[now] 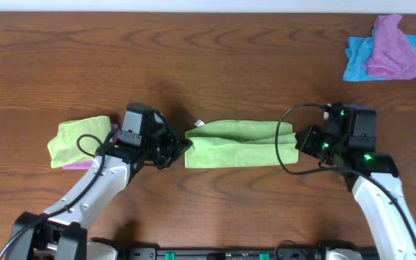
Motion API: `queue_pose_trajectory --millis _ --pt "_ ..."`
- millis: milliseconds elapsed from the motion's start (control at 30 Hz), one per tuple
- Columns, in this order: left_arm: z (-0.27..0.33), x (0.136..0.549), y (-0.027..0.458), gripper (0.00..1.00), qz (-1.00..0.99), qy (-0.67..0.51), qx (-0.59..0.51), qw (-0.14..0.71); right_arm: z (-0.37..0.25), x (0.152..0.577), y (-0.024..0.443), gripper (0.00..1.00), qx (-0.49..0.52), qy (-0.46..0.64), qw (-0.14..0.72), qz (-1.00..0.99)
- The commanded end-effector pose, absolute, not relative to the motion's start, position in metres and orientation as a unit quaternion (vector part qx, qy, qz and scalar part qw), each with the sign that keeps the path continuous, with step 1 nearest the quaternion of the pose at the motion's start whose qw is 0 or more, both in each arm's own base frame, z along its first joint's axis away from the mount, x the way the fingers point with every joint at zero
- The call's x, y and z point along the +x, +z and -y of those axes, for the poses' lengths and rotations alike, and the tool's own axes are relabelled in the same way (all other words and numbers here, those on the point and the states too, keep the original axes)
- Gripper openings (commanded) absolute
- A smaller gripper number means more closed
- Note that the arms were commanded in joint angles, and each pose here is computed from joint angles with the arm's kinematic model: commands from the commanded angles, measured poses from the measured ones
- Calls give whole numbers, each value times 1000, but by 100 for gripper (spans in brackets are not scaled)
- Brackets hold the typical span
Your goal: Fold the cloth
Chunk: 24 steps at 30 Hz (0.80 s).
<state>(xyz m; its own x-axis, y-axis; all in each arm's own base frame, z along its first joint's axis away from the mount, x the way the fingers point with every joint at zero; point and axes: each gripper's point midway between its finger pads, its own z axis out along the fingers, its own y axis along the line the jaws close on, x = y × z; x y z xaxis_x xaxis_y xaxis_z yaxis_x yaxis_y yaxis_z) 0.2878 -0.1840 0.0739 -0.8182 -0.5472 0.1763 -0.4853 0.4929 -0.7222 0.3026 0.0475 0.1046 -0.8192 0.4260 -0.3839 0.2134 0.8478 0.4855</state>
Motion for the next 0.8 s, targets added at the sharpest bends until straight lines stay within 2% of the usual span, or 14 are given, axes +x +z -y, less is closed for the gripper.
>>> queue_pose_trajectory --millis 0,267,767 --pt "175 304 78 6 -862 -390 -315 75 -48 306 94 1 168 204 239 -934" --pt "171 323 77 6 -858 -388 -316 115 -48 317 81 1 168 204 236 -935" --pt "177 339 49 6 -858 -386 -321 108 -37 323 78 1 172 175 250 -937"
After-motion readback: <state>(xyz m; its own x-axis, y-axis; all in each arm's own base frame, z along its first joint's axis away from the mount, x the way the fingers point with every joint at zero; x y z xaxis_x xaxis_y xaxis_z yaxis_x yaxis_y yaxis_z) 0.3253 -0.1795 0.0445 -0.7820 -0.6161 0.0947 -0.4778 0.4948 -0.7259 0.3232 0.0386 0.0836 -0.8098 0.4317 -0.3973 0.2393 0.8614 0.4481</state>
